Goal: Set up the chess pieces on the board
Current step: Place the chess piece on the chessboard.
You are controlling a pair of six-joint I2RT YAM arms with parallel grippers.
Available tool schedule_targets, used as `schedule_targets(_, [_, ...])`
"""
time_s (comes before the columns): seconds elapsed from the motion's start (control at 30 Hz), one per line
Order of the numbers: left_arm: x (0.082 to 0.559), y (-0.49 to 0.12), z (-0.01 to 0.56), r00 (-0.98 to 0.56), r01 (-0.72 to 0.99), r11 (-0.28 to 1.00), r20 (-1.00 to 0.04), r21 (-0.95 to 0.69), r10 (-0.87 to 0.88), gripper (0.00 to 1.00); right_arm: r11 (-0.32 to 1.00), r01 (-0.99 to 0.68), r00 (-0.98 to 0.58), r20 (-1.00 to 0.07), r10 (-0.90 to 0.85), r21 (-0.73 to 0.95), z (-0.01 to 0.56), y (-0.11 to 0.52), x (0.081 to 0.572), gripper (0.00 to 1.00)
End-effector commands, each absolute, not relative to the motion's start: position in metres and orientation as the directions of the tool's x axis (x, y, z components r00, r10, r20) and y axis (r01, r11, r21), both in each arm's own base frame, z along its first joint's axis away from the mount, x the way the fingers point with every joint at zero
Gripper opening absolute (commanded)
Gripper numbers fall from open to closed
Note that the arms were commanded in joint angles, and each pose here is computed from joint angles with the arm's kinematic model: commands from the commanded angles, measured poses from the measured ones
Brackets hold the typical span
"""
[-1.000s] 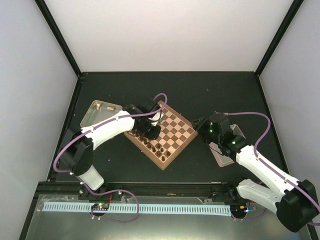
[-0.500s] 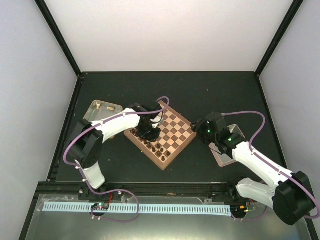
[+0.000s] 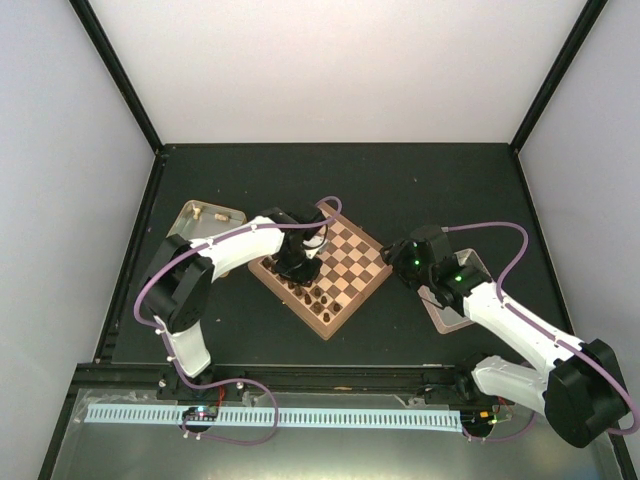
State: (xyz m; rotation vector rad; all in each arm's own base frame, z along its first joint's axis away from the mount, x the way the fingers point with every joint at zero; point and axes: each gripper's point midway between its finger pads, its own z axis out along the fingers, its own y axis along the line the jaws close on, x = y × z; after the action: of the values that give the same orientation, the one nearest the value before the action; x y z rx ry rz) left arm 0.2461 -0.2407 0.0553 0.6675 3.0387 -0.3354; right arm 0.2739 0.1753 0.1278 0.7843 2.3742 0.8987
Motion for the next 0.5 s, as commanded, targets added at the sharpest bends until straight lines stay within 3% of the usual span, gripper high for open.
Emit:
schedule_targets(0.0, [0.253,-0.243,0.061,-0.901,0.433,0.879,-0.065,-0.198,0.429,0.16,0.618,0.317,-0.715,-0.247,0.654,0.719,0.139,0.176,0.280,0.58])
schedule_targets(0.47, [0.261,-0.246,0.076,-0.899,0.437,0.879,-0.109,-0.189,0.424,0.23,0.618,0.316,-0.707,-0.255,0.659,0.719,0.142,0.173,0.279,0.58])
